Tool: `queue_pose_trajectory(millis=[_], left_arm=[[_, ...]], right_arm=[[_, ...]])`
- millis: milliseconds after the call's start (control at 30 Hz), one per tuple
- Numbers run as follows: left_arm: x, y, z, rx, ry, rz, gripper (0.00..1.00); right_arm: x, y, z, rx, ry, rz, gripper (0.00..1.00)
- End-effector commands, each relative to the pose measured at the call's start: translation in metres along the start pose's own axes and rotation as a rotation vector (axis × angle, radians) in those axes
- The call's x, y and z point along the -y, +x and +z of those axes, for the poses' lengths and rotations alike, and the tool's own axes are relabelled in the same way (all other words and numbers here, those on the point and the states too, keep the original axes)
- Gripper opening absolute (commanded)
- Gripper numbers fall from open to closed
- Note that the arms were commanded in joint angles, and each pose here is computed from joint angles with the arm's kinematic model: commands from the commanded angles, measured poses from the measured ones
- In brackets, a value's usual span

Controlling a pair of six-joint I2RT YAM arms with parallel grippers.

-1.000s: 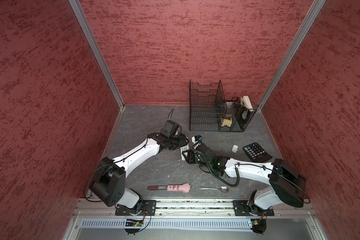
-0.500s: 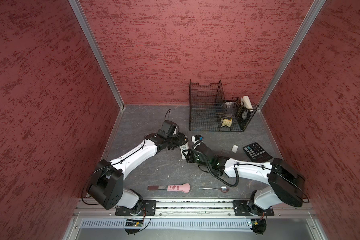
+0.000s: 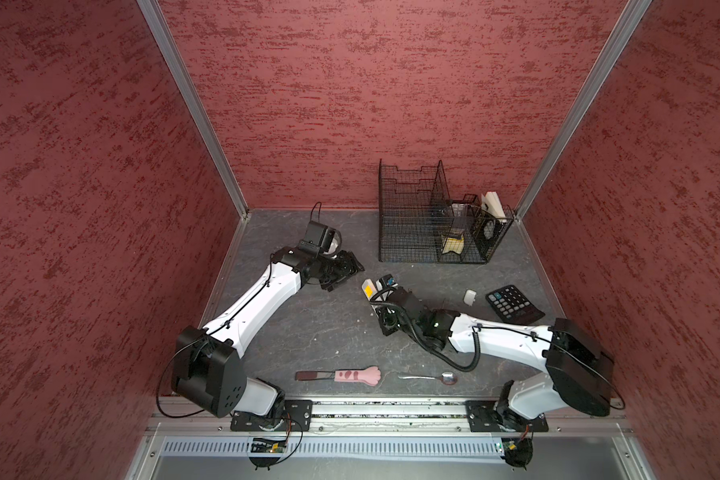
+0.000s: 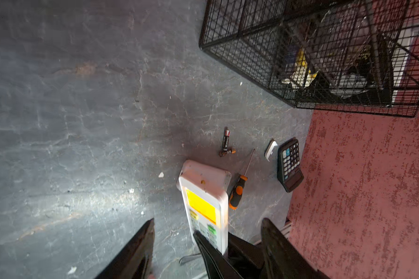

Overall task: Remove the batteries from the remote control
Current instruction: 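Grip the remote's edge with the right gripper while the left gripper holds it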

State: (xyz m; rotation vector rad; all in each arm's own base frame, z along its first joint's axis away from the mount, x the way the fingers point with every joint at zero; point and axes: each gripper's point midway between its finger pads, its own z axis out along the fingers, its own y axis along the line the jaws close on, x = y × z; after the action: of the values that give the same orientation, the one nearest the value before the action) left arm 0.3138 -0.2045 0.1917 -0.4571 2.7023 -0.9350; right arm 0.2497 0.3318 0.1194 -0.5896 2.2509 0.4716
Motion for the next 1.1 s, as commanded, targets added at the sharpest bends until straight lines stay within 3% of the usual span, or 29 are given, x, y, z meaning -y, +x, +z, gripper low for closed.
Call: queue_pose_trajectory(millis=[0,367,600,800,1067], left_arm=[[-0.014,0.022,0.001,-0.13,-0.039,-0.112,0.69],[-0.017,0.037,0.007,-0.243,-0.07,-0.228,0.61],[-0.037,0.046,0.013,-0.282,-0.122,-0.245,0.49],[-0.043,0.043,0.018,-0.291,-0.118,-0.259,0.32],[-0.043,0.041,0.021,-0.305,-0.125,-0.237,0.24]], right_arm=[[-0.004,-0.014,-0.007,0.036,0.084,-0.196,0.0],[-0.029,-0.027,-0.007,0.105,0.18,-0.401,0.0],[-0.033,-0.037,-0.006,0.136,0.214,-0.425,0.0],[-0.04,-0.045,-0.009,0.16,0.209,-0.419,0.0],[-0.042,-0.05,-0.009,0.173,0.22,-0.416,0.0]])
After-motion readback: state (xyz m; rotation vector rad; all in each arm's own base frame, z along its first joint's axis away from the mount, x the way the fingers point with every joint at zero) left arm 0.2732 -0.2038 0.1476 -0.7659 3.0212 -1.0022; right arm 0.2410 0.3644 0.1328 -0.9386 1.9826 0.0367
